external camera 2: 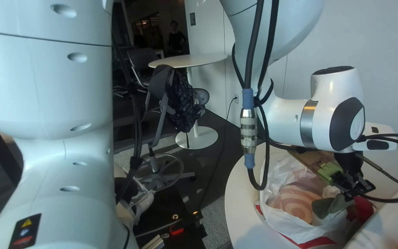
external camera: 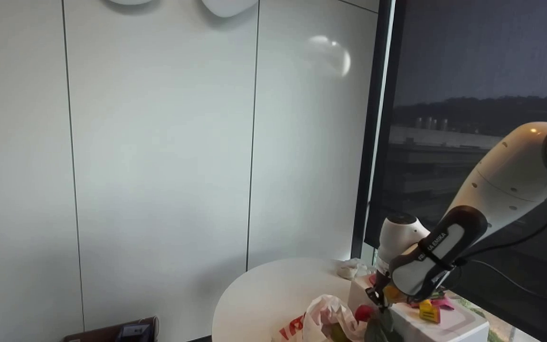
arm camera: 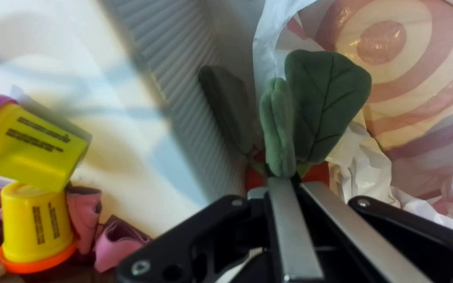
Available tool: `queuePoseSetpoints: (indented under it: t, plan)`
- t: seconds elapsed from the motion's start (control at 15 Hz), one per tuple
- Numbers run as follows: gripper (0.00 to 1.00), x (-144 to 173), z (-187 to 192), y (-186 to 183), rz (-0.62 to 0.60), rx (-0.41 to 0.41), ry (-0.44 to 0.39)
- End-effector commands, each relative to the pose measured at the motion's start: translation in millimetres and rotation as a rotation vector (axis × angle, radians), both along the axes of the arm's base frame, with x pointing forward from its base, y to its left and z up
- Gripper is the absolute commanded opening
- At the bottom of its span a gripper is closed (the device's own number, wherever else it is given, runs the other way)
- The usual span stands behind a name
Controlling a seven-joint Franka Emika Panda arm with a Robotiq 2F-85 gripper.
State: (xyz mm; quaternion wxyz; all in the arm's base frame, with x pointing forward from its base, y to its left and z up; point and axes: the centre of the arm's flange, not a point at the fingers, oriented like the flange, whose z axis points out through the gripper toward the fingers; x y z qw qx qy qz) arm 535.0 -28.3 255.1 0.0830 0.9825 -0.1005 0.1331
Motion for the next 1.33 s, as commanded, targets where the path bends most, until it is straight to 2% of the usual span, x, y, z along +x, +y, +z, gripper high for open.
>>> queuePoseSetpoints:
  t: [0.0,0.33,0.53,0.73,1.0,1.07,1.13,1.27]
  plan:
    - [0.02,-4,58,-1,0.02,-0.033,-0.084]
    - [0.02,-6,120,-13,0.031,-0.095,-0.218]
    - [0.02,-8,149,-34,-0.012,-0.136,-0.284]
    - [0.02,-8,146,-62,-0.061,-0.186,-0.291]
    - [0.03,-3,108,-92,-0.082,-0.27,-0.288]
    - [0.29,-3,102,-96,-0.092,-0.277,-0.281]
    - [0.3,-4,96,-98,-0.103,-0.276,-0.279]
    - [0.44,-6,89,-98,-0.108,-0.277,-0.284]
